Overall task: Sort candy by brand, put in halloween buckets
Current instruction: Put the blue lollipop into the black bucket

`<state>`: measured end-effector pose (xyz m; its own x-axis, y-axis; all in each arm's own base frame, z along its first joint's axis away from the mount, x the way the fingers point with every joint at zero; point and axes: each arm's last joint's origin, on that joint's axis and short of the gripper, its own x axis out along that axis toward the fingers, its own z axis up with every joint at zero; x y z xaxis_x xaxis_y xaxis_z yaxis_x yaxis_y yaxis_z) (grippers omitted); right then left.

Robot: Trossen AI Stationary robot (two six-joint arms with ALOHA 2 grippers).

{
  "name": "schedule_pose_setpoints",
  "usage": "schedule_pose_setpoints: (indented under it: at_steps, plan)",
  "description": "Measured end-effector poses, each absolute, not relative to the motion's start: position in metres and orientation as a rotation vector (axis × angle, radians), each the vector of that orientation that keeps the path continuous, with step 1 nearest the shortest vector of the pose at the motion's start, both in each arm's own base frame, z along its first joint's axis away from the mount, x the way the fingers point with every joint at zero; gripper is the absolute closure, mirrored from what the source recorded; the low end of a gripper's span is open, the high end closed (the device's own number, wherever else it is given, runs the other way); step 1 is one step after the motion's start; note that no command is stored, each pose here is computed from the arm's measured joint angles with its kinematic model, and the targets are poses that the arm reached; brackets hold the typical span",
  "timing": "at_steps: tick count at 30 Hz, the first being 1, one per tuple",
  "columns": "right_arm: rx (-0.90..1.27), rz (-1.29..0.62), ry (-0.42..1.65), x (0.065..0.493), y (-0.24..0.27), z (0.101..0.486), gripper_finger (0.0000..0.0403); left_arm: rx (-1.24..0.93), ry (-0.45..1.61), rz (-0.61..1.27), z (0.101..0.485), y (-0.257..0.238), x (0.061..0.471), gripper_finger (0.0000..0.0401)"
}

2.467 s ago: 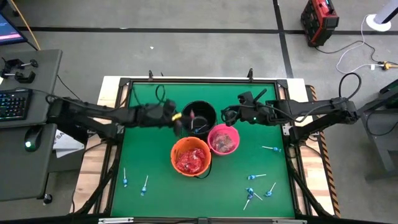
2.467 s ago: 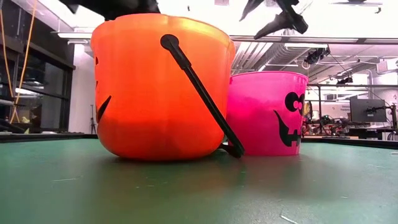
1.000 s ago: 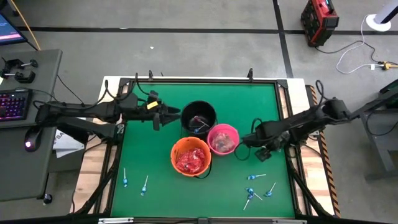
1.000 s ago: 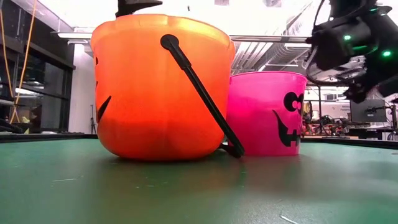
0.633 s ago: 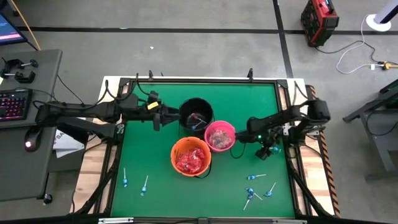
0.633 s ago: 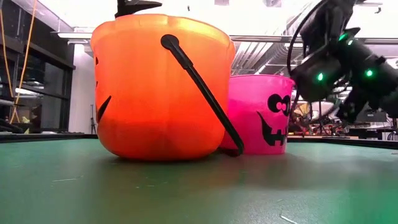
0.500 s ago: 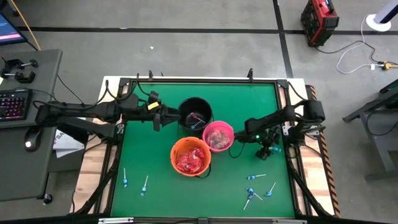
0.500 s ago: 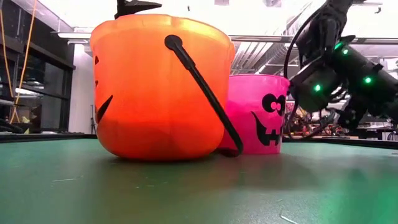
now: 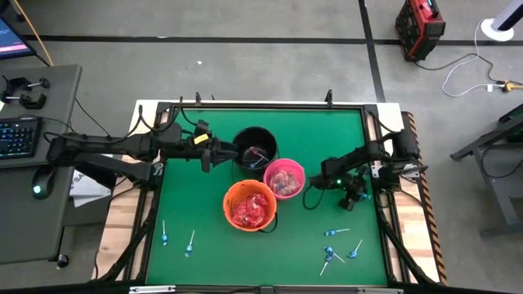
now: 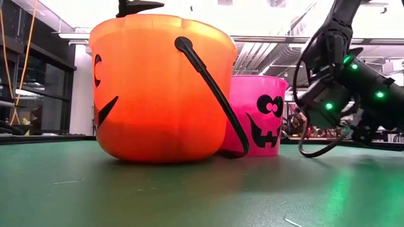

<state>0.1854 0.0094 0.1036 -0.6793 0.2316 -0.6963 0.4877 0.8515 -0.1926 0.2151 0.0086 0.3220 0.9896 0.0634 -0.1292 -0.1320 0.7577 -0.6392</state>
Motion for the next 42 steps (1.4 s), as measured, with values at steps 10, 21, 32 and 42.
schedule_pose_setpoints:
  at_steps: [10,21,32,42]
  plan:
    - [0.529,-0.495,2.319,0.177,0.009,0.096,0.0312,-0.723,0.101,0.107,0.322,0.009,0.215,0.0163]
    - [0.507,-0.442,2.308,0.178,0.009,0.095,0.0345,-0.736,0.094,0.106,0.323,0.009,0.215,0.0163]
    - [0.426,-0.361,2.241,0.201,0.018,0.165,0.0363,-0.771,-0.087,-0.077,0.353,0.006,0.191,0.0163]
    - [0.661,-0.161,1.993,0.224,0.027,0.244,0.0363,-0.748,-0.132,-0.058,0.360,0.006,0.178,0.0163]
